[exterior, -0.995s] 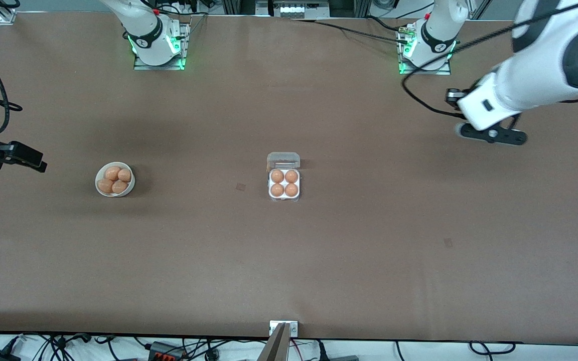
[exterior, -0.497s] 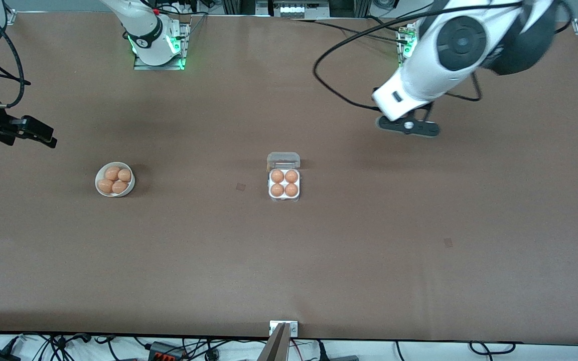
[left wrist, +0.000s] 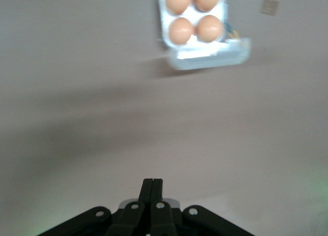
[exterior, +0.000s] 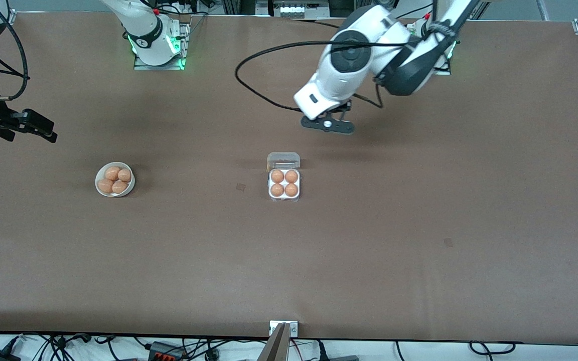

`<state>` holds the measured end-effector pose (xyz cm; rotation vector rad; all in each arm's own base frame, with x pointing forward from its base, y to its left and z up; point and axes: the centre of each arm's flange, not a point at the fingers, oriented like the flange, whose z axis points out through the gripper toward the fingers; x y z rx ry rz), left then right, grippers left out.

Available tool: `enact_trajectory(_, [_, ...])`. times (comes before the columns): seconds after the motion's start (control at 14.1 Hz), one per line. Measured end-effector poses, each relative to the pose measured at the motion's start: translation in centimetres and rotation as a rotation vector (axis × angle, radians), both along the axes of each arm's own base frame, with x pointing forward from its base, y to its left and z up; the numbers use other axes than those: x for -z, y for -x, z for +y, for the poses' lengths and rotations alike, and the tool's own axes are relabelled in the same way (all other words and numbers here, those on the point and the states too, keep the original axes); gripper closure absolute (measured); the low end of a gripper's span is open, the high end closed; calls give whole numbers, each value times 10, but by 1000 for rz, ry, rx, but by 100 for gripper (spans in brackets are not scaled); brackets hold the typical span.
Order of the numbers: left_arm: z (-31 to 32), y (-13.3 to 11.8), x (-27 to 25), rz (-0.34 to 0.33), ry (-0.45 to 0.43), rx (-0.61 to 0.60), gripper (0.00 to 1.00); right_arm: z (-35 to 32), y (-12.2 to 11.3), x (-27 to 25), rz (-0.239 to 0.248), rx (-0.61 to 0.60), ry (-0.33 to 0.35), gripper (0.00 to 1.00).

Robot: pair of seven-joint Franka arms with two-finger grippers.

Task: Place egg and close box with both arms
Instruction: 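Move the left gripper over the clear carton's lid, then press the carton lid shut with the left gripper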

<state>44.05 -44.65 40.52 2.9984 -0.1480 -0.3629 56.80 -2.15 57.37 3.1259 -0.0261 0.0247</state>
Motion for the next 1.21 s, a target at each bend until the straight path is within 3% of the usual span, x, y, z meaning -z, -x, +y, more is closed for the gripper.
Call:
enact_trajectory(0.21, [-21,13,41,-43,61,-18,99,-2,0,-1,-2,2,0,0])
enact_trajectory(0.36, [-23,11,70,-61,79,-26,99,-2,0,-1,-2,4,0,0])
enact_trajectory(0.57, [-30,2,109,-137,94,-23,99,-2,0,-1,-3,4,0,0])
enact_trajectory(0.85, [-39,-8,139,-196,181,-47,99,-3,1,-1,-3,4,0,0])
enact_trajectory(1.21, [-24,-49,138,-356,182,-4,99,-8,1,-1,-3,13,0,0])
